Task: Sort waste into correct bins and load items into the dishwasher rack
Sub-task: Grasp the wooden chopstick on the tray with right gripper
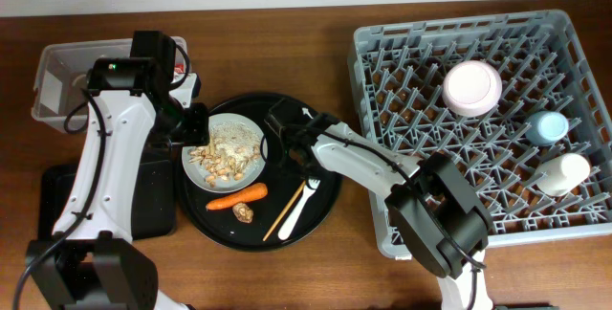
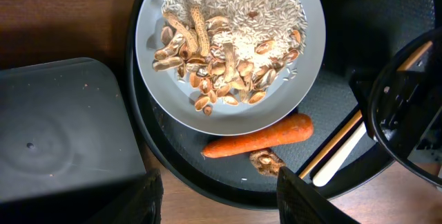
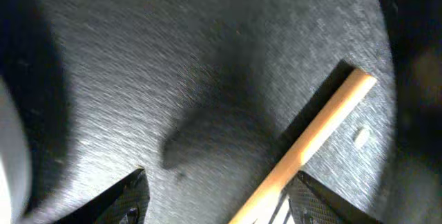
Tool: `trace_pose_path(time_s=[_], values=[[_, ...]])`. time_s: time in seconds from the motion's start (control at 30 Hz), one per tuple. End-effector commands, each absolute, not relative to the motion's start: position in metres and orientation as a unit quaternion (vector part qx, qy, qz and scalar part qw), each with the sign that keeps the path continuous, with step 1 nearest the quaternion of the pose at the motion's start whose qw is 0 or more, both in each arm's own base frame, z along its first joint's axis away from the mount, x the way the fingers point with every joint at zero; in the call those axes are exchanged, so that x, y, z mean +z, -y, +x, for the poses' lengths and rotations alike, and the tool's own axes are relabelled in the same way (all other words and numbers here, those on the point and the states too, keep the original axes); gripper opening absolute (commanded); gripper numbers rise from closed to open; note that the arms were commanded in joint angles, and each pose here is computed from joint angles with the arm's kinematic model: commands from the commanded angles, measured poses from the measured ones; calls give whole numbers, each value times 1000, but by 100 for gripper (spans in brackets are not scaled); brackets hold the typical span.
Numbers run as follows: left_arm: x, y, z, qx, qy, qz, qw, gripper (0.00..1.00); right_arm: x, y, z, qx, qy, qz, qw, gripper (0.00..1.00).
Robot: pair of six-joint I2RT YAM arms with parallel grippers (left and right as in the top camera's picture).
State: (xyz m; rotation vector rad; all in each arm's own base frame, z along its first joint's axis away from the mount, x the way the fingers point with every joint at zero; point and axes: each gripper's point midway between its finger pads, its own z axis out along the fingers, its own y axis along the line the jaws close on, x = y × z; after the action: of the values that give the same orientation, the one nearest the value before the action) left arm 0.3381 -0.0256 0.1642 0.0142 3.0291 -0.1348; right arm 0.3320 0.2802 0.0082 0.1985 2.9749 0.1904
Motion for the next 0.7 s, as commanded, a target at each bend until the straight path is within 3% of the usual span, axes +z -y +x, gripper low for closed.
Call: trace_pose_path(time_s=[0.0,0.23,0.67], values=[[164,29,337,-46,-998,4,52,53,4,-283,333,69,-992,70,75,67],[164,28,337,-46,-998,3,52,53,5,-284,335,71,-992,71,80,49],[164,29,337,-46,-998,4,52,52,6,-302,309,123,-984,127,-2,47]])
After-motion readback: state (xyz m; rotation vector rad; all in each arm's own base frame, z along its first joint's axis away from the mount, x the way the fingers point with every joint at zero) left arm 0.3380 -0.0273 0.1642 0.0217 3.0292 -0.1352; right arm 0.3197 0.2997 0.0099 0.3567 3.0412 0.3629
